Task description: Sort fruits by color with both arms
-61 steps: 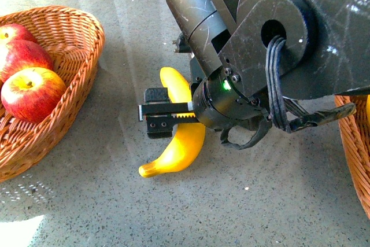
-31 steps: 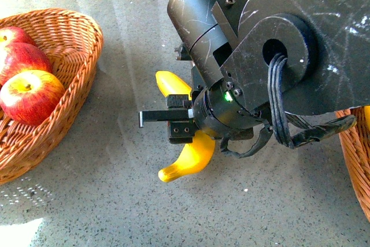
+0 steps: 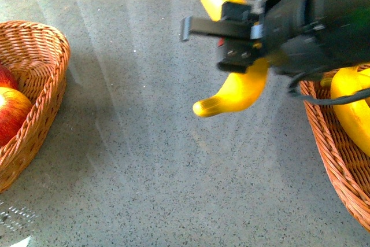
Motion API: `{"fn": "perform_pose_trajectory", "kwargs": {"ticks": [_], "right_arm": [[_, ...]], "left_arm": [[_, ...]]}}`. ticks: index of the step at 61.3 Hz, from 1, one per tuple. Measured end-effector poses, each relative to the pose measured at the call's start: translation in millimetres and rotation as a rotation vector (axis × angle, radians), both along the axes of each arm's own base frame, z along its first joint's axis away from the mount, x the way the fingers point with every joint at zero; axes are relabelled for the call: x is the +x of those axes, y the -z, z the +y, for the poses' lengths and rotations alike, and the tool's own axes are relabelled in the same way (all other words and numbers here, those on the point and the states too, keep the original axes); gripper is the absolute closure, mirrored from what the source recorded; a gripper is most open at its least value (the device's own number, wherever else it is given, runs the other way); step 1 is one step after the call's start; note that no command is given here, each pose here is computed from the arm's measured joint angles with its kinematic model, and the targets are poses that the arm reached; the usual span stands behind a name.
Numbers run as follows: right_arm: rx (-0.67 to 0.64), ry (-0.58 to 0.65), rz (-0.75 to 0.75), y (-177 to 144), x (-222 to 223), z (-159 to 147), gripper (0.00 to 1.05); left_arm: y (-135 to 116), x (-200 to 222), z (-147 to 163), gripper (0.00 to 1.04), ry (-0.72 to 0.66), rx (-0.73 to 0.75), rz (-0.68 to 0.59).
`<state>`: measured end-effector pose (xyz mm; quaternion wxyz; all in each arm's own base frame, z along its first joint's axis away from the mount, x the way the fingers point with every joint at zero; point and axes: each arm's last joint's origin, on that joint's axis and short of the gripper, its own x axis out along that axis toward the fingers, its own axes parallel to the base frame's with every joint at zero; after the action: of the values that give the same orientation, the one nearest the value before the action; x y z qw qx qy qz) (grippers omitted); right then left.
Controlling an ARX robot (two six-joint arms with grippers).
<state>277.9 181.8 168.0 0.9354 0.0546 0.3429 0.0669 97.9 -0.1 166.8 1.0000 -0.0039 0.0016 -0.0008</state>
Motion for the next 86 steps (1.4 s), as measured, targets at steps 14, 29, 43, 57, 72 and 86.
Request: {"fn": "perform_pose_trajectory", "kwargs": {"ticks": [14, 29, 43, 57, 72, 86], "right_arm": [[0.026, 0.204, -0.042, -19.4, -26.4, -92.2, 0.68], [0.009, 0.252, -0.085, -24.9, -61.9, -156.8, 0.68], [-0.001, 0.295, -0.018, -1.8, -69.8, -190.3, 0.69], [0.003, 0.3, -0.005, 9.4, -71.7, -204.8, 0.43], [0.054, 0.245, -0.148, -15.5, -89.3, -199.5, 0.09], [0.063, 0.232, -0.159, -16.4, -91.5, -196.1, 0.09]], "left_arm": [[0.0, 0.0, 0.0, 0.09, 0.0, 0.0, 0.0], [0.0, 0.0, 0.0, 0.09, 0.0, 0.0, 0.0], [0.0, 0.0, 0.0, 0.09, 0.0, 0.0, 0.0], [0.0, 0.0, 0.0, 0.09, 0.0, 0.0, 0.0], [0.0, 0.0, 0.0, 0.09, 0.0, 0.0, 0.0], [0.0, 0.0, 0.0, 0.09, 0.0, 0.0, 0.0]]}}
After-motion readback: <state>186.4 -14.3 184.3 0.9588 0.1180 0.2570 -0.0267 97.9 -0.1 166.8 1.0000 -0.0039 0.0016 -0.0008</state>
